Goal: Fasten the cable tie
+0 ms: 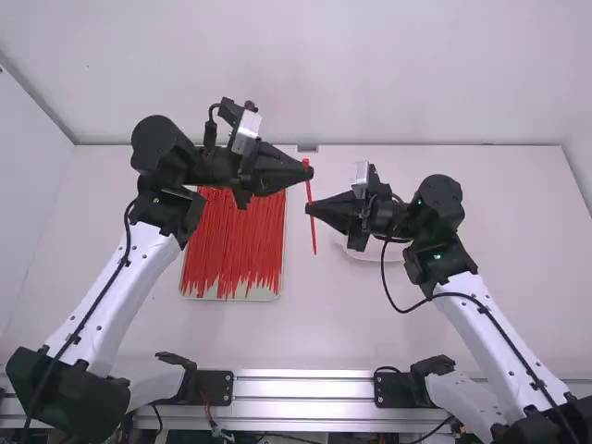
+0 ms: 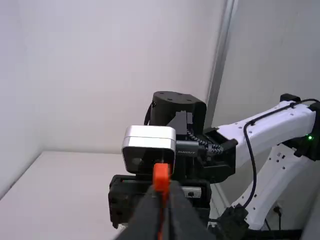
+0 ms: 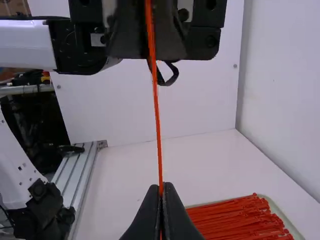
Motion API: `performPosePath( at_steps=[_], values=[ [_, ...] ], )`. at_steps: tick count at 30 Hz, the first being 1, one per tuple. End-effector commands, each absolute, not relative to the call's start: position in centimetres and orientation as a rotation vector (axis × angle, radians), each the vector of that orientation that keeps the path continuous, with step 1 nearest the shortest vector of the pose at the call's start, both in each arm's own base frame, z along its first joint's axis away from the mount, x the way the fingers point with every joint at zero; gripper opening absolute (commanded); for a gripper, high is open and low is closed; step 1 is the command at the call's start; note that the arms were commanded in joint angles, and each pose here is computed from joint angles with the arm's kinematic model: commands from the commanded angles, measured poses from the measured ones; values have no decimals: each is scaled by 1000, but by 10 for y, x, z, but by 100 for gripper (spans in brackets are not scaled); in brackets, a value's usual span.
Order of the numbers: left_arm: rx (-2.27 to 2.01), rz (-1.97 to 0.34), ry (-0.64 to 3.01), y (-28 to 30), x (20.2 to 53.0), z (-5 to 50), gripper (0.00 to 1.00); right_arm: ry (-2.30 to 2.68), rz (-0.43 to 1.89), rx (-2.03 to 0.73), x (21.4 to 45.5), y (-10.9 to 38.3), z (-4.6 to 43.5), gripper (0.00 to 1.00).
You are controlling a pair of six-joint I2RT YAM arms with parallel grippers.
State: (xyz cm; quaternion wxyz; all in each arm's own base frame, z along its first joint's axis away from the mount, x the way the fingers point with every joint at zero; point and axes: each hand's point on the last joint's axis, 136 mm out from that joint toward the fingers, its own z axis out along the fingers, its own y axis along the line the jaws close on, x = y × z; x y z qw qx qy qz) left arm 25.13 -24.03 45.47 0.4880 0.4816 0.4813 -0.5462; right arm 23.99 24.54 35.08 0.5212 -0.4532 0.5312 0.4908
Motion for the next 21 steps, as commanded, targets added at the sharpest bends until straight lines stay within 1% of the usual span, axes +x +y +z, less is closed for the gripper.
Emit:
performPosePath(
  at_steps=[1, 13, 15, 16, 18, 20, 21],
  values=[
    [1156, -1319, 1174, -240, 254, 456, 2, 1251, 1175, -1094, 240, 246, 360, 0],
    [1158, -1321, 1174, -240, 254, 456, 2, 1254, 1175, -1093, 240, 246, 359, 0],
    [1153, -1322, 1181, -240, 255, 455, 2, 1254, 1176, -1094, 240, 246, 359, 2],
    [1153, -1310, 1179, -239, 256, 454, 2, 1257, 1177, -1093, 240, 246, 359, 9],
    [1125, -1291, 1195, -240, 262, 452, 2, 1259, 1178, -1092, 240, 246, 359, 25],
    [1045, -1250, 1251, -240, 279, 448, 2, 1270, 1182, -1086, 241, 245, 358, 98],
    [1022, -1230, 1268, -238, 284, 446, 2, 1278, 1184, -1077, 243, 244, 358, 98]
  ],
)
